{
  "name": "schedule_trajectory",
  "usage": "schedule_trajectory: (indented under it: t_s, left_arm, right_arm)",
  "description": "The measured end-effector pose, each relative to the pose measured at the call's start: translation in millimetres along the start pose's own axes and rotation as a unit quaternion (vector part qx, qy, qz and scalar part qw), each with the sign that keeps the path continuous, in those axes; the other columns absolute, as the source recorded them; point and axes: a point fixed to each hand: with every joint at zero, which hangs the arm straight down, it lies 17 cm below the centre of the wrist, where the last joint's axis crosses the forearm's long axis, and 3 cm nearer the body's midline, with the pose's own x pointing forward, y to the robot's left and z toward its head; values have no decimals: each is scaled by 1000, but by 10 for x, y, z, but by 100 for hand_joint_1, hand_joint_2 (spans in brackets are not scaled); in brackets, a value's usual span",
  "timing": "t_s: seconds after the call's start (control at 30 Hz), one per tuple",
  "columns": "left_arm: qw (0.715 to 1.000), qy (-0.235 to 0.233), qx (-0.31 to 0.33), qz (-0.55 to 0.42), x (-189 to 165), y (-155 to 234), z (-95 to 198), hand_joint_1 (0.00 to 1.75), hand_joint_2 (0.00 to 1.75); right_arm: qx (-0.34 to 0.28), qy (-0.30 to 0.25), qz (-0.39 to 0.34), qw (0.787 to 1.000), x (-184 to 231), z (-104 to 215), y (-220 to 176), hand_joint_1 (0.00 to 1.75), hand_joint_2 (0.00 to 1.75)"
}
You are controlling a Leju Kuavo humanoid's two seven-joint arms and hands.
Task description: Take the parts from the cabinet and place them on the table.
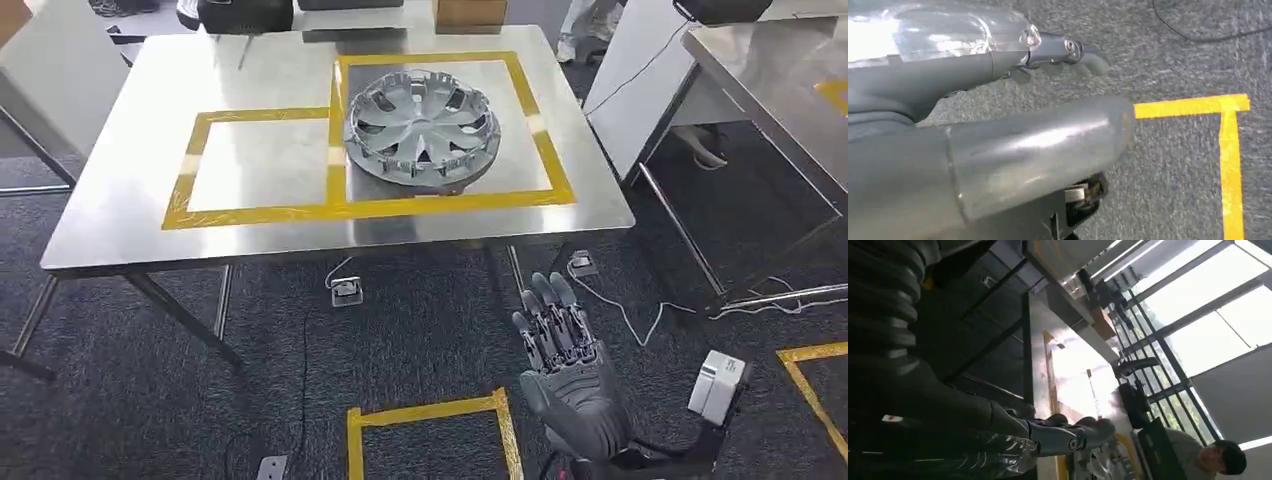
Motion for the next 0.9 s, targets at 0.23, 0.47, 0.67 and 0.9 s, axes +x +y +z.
schedule_trajectory:
  t_s: [0.23, 0.47, 0.67, 0.9]
  left_arm:
    - [1000, 0, 2, -2, -10, 41, -10, 0, 0]
    - [1000, -2, 2, -1, 13, 47, -21, 0, 0]
    - [1000, 0, 1, 0, 0, 41, -16, 0, 0]
    - [1000, 1, 0, 4, 3, 14, -8, 0, 0]
  right_arm:
    - [-22, 9, 16, 1000, -77, 17, -121, 0, 175]
    - [-51, 34, 24, 998, -216, 63, -309, 0, 175]
    - [-78, 63, 18, 995, -480, 140, -583, 0, 175]
    - [-97, 84, 16, 992, -664, 176, -800, 0, 175]
